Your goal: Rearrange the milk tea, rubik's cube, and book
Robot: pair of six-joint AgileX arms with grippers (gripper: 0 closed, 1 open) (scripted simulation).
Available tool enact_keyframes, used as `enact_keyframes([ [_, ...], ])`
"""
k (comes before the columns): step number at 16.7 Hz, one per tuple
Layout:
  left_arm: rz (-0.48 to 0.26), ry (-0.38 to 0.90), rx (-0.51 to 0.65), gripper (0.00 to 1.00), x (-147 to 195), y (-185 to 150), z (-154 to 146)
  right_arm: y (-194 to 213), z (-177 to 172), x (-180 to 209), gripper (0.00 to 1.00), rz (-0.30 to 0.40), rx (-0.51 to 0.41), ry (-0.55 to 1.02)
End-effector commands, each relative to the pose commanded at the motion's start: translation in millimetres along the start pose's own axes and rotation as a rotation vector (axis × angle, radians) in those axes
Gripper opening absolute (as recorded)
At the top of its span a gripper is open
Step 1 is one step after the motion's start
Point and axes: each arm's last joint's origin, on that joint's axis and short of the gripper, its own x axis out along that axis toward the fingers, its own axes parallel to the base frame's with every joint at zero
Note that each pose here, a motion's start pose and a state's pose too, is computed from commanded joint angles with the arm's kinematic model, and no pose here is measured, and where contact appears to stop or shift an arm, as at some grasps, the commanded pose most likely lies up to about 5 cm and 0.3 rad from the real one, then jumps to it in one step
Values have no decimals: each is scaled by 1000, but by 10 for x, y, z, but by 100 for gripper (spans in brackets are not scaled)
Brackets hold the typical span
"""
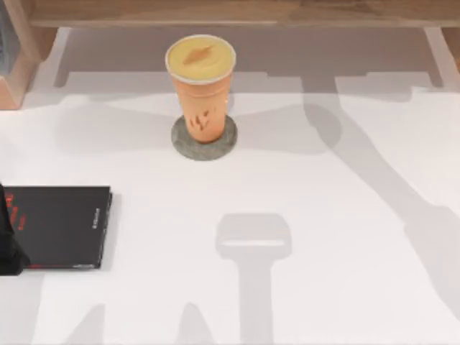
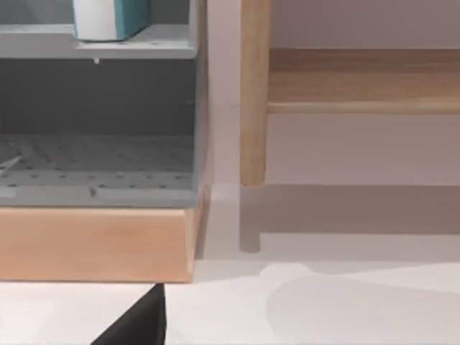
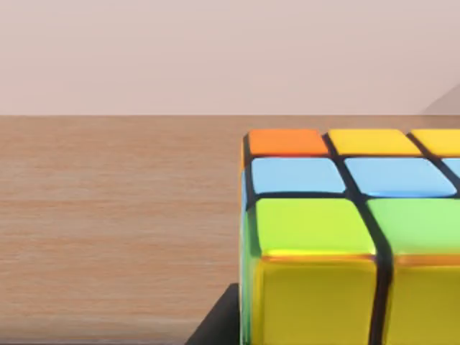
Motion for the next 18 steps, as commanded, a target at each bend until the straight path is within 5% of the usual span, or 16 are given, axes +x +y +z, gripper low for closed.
enact_keyframes([
  [9,0,0,0,100,0,0,0,-59,367,220,0,59,61,-148],
  [18,0,0,0,100,0,0,0,-4,17,988,0,2,0,-7],
])
